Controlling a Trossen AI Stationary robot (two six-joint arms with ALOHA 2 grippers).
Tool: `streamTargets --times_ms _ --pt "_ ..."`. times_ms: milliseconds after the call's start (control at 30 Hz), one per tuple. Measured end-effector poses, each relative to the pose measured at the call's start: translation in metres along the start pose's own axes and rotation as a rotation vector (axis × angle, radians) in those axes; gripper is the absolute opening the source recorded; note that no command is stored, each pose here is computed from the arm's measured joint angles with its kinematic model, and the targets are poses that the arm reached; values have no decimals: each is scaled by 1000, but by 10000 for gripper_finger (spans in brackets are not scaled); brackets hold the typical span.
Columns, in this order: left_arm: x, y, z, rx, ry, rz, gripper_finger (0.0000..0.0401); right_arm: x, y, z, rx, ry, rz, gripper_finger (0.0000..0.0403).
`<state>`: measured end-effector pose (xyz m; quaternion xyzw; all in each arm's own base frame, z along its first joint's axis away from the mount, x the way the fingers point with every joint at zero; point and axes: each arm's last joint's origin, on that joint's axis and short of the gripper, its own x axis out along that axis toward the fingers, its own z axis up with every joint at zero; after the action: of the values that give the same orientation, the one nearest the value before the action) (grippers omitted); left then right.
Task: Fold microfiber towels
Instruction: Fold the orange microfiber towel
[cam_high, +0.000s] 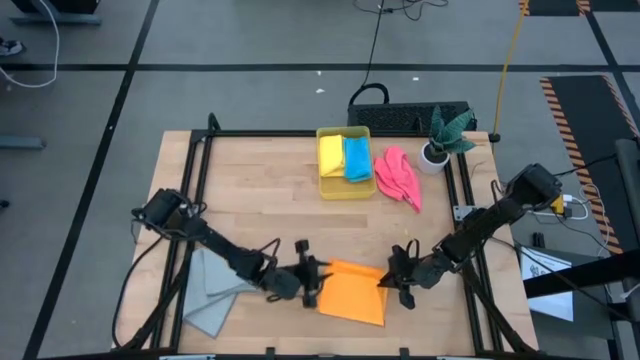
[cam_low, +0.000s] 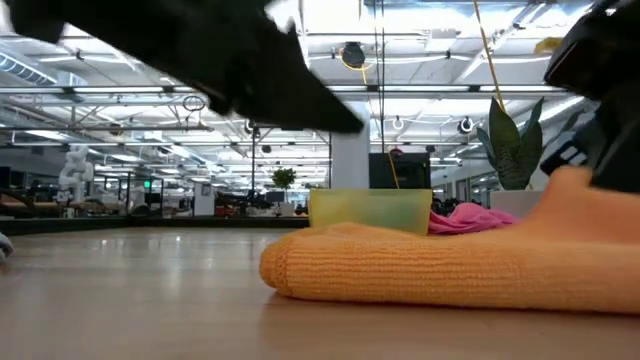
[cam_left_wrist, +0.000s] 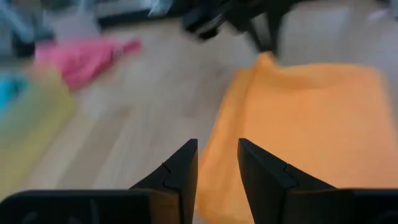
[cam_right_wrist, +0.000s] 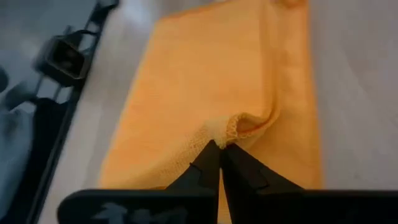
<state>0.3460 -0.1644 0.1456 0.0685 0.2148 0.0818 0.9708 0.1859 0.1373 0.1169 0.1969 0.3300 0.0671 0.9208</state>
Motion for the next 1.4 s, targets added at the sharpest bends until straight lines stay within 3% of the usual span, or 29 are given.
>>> streamTargets --times_ms 167,333,400,533,633,800,967,1067,1267,1400 --pt "-7 -11 10 116 -101 -58 115 -8 20 7 -133 -42 87 1" --pt "0 -6 10 129 -91 -202 115 -20 43 15 -345 -112 177 1" --pt "5 1 11 140 -87 -255 115 -23 44 14 -414 -131 141 1" --pt "15 16 12 152 -73 -290 115 -21 27 8 -341 -89 -79 1" --pt "21 25 11 111 -46 -263 115 -20 16 2 -269 -7 -173 1" --pt "25 34 8 97 -10 -242 115 -20 16 3 -278 -15 -166 1" --pt "26 35 8 93 -9 -240 115 -24 31 22 -393 -185 -169 1" --pt "26 35 7 78 -3 -240 115 -26 30 27 -414 -249 -262 1" --pt "25 34 6 78 11 -242 115 -27 5 10 -253 -105 -455 0" --pt "25 34 5 65 18 -241 115 -29 0 5 -202 -51 -471 0"
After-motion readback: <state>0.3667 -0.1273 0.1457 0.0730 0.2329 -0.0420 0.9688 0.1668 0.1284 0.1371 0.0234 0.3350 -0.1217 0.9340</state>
